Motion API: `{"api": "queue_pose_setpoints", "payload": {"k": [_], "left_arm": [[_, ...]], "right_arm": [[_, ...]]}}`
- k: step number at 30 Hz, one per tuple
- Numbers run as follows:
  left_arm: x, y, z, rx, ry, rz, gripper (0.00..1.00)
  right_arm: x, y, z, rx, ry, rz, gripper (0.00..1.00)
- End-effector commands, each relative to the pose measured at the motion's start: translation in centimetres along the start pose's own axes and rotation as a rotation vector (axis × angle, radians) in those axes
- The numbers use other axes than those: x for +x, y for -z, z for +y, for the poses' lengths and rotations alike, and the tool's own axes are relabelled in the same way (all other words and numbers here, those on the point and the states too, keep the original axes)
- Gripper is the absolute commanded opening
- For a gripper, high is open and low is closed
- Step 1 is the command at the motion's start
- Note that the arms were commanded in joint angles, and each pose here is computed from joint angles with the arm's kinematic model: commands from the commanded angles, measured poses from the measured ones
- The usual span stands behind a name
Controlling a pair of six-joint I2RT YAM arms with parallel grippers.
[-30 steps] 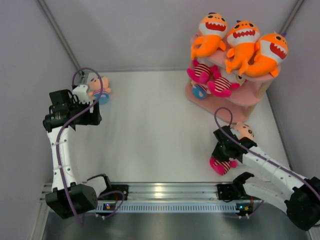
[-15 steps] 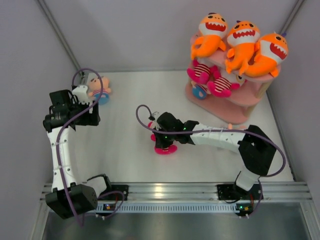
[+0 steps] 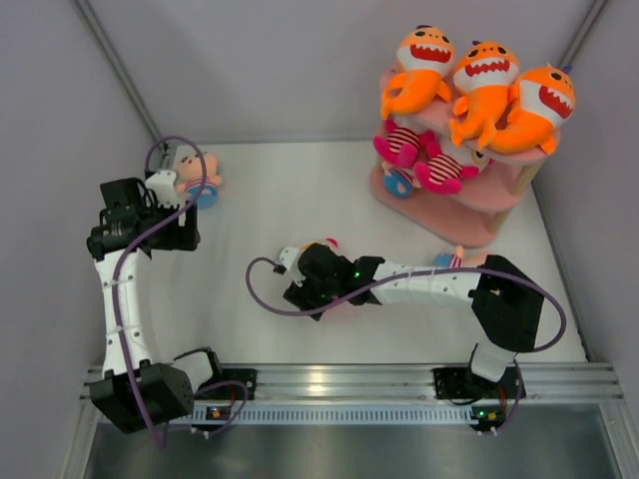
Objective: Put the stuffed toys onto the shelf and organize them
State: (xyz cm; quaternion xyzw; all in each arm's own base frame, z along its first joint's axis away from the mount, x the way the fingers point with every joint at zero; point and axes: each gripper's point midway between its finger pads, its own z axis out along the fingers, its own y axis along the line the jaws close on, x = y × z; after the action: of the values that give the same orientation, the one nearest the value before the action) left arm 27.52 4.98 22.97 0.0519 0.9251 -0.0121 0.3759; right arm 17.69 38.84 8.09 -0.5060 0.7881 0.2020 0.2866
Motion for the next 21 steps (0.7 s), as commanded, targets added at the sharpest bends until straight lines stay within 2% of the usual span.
{"api": "queue_pose_setpoints", "payload": {"k": [1,3,7,9,11,12,13,15,17,19,21], "left_arm": [[-0.1,0.2,-0.1,-0.006,-0.011,-0.014,0.86],[0.0,0.5,0.0,-0.014,-0.008,-0.016,0.86],[0.2,0.9,0.2,-0.036,-0.01,-0.019,0.87],[0.4,0.8,0.3,-0.042,-0.011,-0.012,0.87],[0.5,0.7,0.3,-0.043,-0.007,-0.009,0.87],[0.6,0.7,0.3,-0.042,-0.007,-0.006,0.87],[0.5,0.7,0.4,-0.045,-0.009,-0.006,0.87],[0.5,0.7,0.5,-0.049,-0.009,-0.005,0.87],[0.6,0.6,0.5,-0.05,-0.008,0.0,0.87],[0.6,0.5,0.4,-0.043,-0.009,0.001,0.87],[0.6,0.5,0.4,-0.042,-0.009,0.002,0.87]], "right_arm": [[-5.6,3.6,-1.4,0.085,0.112,-0.188,0.63],[-6.4,5.7,-1.8,0.114,0.148,-0.251,0.64],[-8.7,9.8,-1.8,0.14,0.249,-0.462,0.68],[-7.4,10.5,-1.3,0.113,0.319,-0.474,0.71],[-5.4,9.5,-0.7,0.07,0.424,-0.428,0.7],[-3.0,8.3,-0.8,0.054,0.491,-0.339,0.69],[-3.0,8.3,-0.9,0.059,0.523,-0.337,0.68],[0.4,6.7,-1.5,0.049,0.592,-0.228,0.68],[2.8,6.0,-2.0,0.036,0.73,-0.177,0.69],[3.3,5.2,-2.4,0.037,0.819,-0.165,0.71],[2.7,4.7,-2.9,0.057,0.818,-0.179,0.72]]}}
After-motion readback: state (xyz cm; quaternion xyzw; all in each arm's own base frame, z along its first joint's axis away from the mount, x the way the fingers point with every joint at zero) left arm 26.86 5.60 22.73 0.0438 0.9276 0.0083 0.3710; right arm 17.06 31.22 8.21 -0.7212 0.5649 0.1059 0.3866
